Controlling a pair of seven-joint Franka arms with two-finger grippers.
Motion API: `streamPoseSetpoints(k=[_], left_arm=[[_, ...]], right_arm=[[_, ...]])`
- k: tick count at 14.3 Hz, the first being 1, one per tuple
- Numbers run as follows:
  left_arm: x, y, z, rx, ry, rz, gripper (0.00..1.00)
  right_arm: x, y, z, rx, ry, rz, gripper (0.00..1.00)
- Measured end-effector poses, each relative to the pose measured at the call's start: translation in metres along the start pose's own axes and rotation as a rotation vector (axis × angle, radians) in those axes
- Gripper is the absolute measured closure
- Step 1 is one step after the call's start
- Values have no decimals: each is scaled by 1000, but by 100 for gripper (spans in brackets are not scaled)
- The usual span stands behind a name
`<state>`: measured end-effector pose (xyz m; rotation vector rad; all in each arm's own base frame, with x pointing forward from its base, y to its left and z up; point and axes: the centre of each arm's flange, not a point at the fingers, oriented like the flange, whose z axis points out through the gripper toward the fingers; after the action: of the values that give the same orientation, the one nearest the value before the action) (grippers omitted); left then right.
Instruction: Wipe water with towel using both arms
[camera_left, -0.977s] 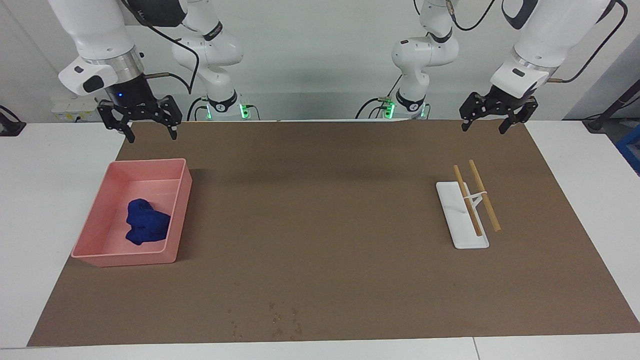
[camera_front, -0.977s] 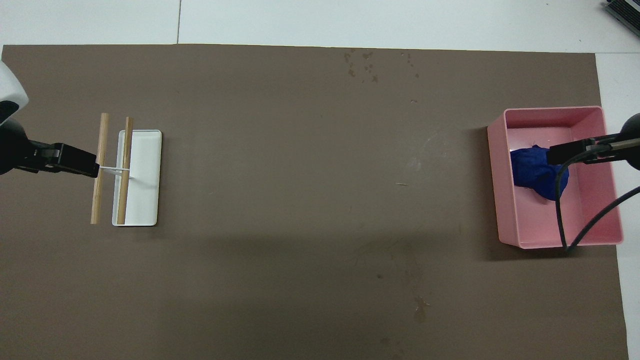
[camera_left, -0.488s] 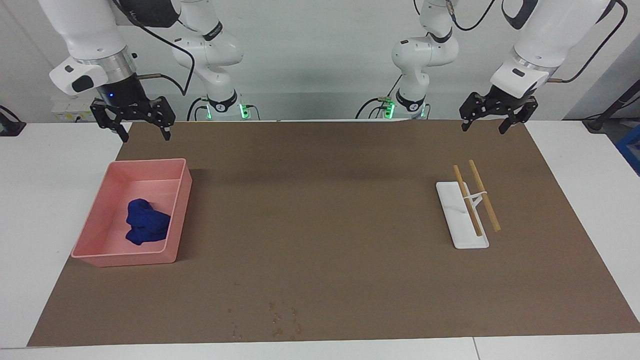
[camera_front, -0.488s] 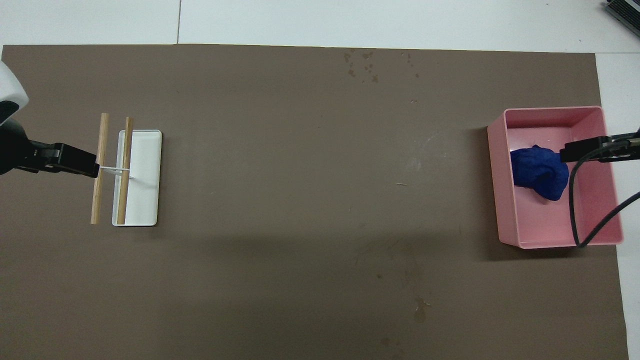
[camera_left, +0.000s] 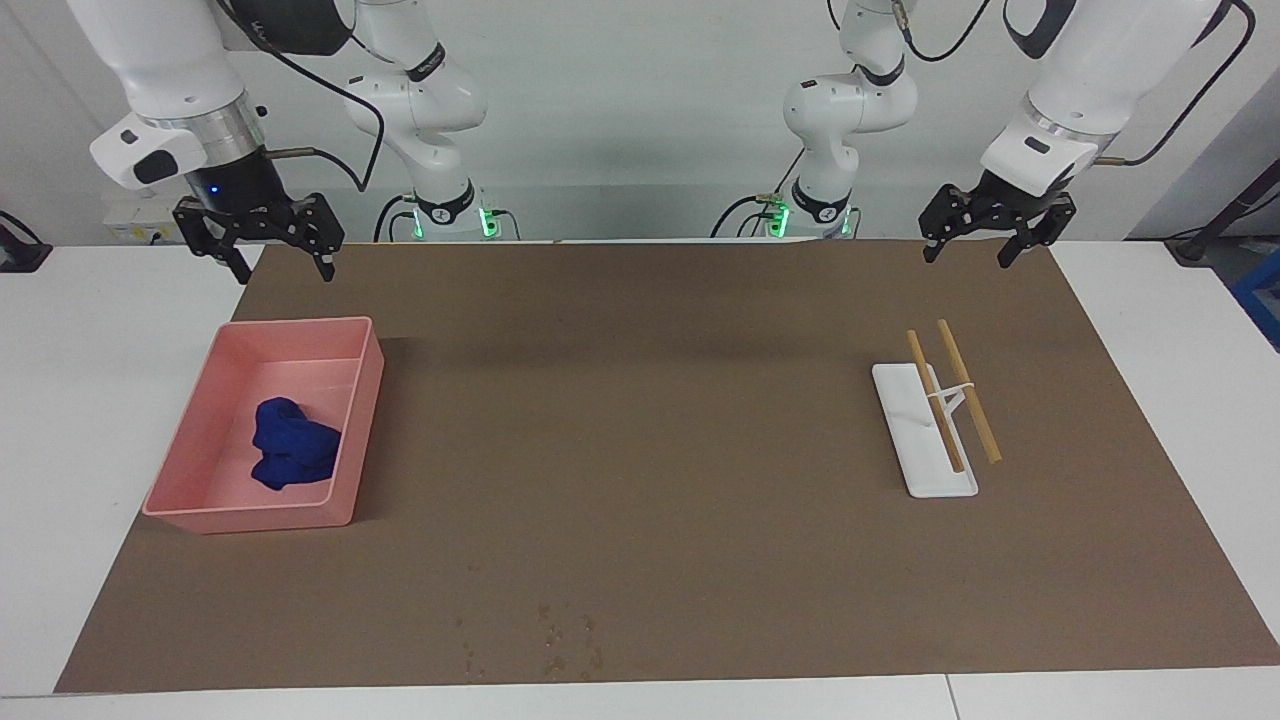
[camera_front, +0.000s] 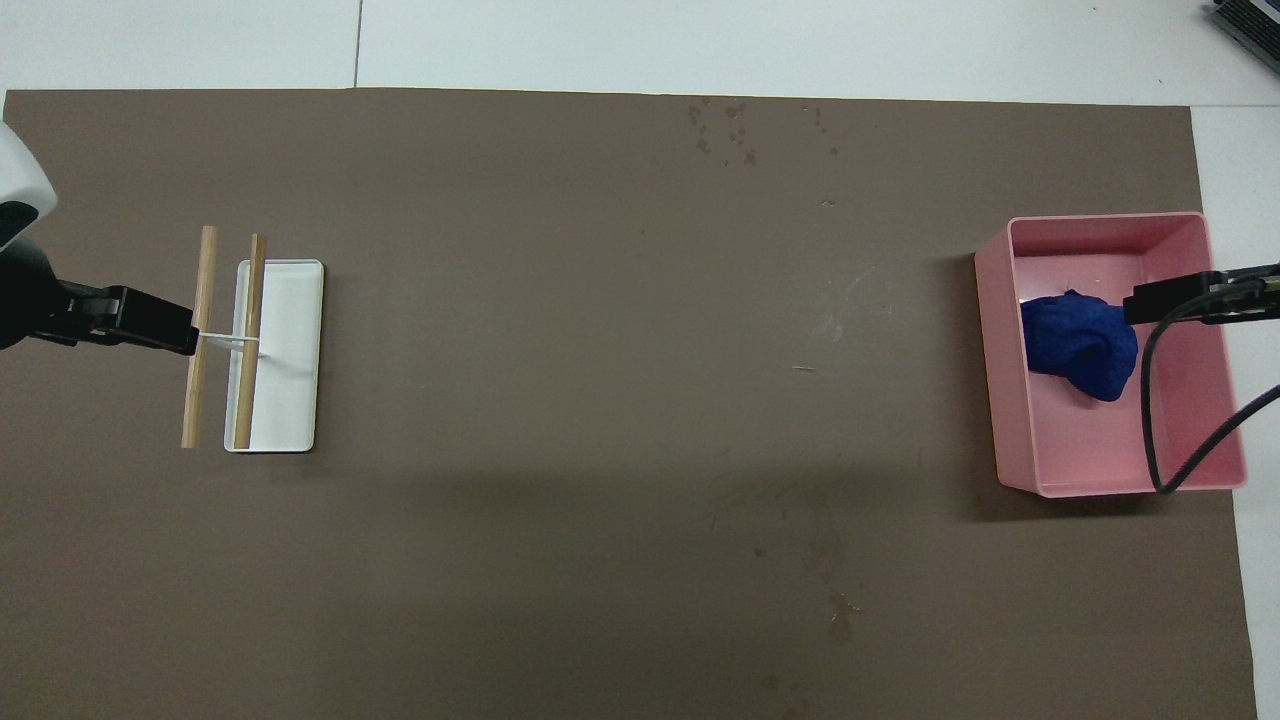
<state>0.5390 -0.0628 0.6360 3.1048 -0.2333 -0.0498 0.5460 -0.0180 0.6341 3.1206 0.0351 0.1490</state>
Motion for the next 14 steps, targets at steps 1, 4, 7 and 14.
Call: streamPoseSetpoints(k=[1,4,7,14], left_arm=[[0,0,0,0,0,0,0],[0,0,0,0,0,0,0],[0,0,0,0,0,0,0],[0,0,0,0,0,0,0]], right_arm=[[0,0,0,0,0,0,0],[0,-4,-1,33,3,1,0],[0,-5,-2,38,6,1,0],[-1,-4,-5,38,11,3,0]])
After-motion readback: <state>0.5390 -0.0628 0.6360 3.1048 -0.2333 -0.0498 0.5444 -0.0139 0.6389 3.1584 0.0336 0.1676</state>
